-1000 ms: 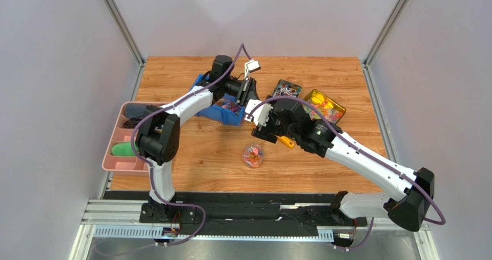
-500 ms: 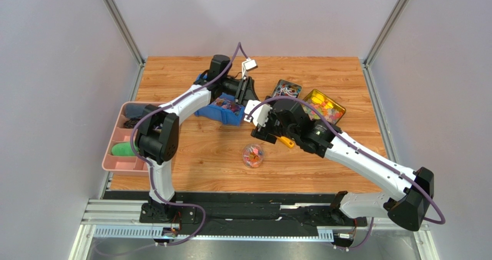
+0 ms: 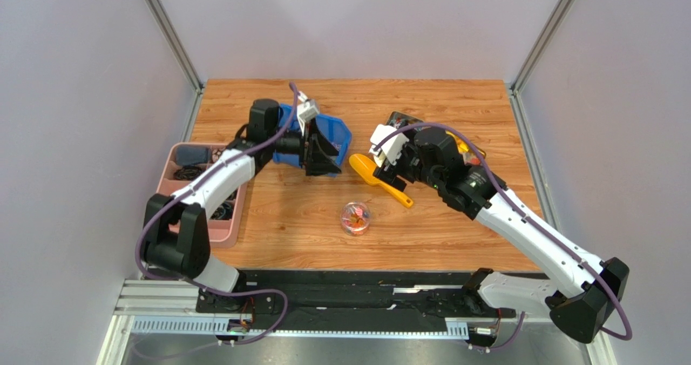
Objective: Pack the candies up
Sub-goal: Pick up the bottle lid at the center of the board, then close the bottle lid on the packing bottle.
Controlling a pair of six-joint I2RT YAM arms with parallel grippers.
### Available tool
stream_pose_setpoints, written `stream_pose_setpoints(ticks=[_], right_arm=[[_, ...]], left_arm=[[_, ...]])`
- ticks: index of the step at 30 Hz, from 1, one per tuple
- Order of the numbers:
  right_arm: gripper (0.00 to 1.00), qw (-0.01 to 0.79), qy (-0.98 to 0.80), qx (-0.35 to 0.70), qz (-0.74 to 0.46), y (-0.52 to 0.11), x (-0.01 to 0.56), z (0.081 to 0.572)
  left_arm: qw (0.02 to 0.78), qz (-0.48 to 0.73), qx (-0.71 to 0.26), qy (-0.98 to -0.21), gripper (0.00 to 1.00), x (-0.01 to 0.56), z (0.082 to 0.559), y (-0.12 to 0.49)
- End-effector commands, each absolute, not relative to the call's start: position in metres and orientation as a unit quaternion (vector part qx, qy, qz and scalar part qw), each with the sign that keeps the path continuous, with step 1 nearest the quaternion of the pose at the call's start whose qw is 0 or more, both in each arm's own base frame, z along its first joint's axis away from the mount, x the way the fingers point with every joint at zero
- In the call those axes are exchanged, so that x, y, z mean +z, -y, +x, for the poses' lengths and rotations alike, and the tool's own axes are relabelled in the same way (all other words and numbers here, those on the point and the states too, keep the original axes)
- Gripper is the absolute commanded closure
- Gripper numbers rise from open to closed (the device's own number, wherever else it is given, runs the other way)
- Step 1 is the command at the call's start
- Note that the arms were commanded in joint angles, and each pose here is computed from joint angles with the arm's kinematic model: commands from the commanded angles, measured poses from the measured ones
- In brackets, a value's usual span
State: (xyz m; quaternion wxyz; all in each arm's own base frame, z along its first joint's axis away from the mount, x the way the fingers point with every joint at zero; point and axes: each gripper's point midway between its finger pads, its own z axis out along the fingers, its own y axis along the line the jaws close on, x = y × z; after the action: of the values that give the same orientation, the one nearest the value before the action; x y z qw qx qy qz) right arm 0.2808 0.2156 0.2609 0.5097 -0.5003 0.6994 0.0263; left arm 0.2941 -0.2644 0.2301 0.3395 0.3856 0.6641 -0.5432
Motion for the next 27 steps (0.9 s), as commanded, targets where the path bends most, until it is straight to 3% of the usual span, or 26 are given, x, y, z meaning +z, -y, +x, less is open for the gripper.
stream_pose_setpoints(ticks=[1, 9, 14, 21, 22, 27], right_arm=[[0.31, 0.514, -0.704, 0.061, -0.487, -0.214, 0.265, 0.280], [0.32, 0.504, -0.710, 0.072, -0.486, -0.215, 0.257, 0.283], [0.32, 0.502, -0.710, 0.072, -0.488, -0.213, 0.256, 0.282], [0.32, 0.503, -0.711, 0.071, -0.486, -0.210, 0.255, 0.282], [0.32, 0.503, -0.712, 0.070, -0.485, -0.209, 0.255, 0.283], [0.32, 0.501, -0.717, 0.066, -0.480, -0.205, 0.252, 0.285]], left_arm=[[0.463, 0.452, -0.474, -0.597, 0.01, 0.209, 0.285, 0.272], [0.509, 0.491, -0.442, -0.553, 0.01, 0.174, 0.238, 0.277], [0.545, 0.487, -0.422, -0.537, 0.01, 0.160, 0.238, 0.273], [0.522, 0.468, -0.448, -0.555, 0.01, 0.117, 0.233, 0.278], [0.552, 0.474, -0.442, -0.524, 0.01, 0.127, 0.235, 0.279], [0.528, 0.457, -0.452, -0.554, 0.01, 0.098, 0.237, 0.280]])
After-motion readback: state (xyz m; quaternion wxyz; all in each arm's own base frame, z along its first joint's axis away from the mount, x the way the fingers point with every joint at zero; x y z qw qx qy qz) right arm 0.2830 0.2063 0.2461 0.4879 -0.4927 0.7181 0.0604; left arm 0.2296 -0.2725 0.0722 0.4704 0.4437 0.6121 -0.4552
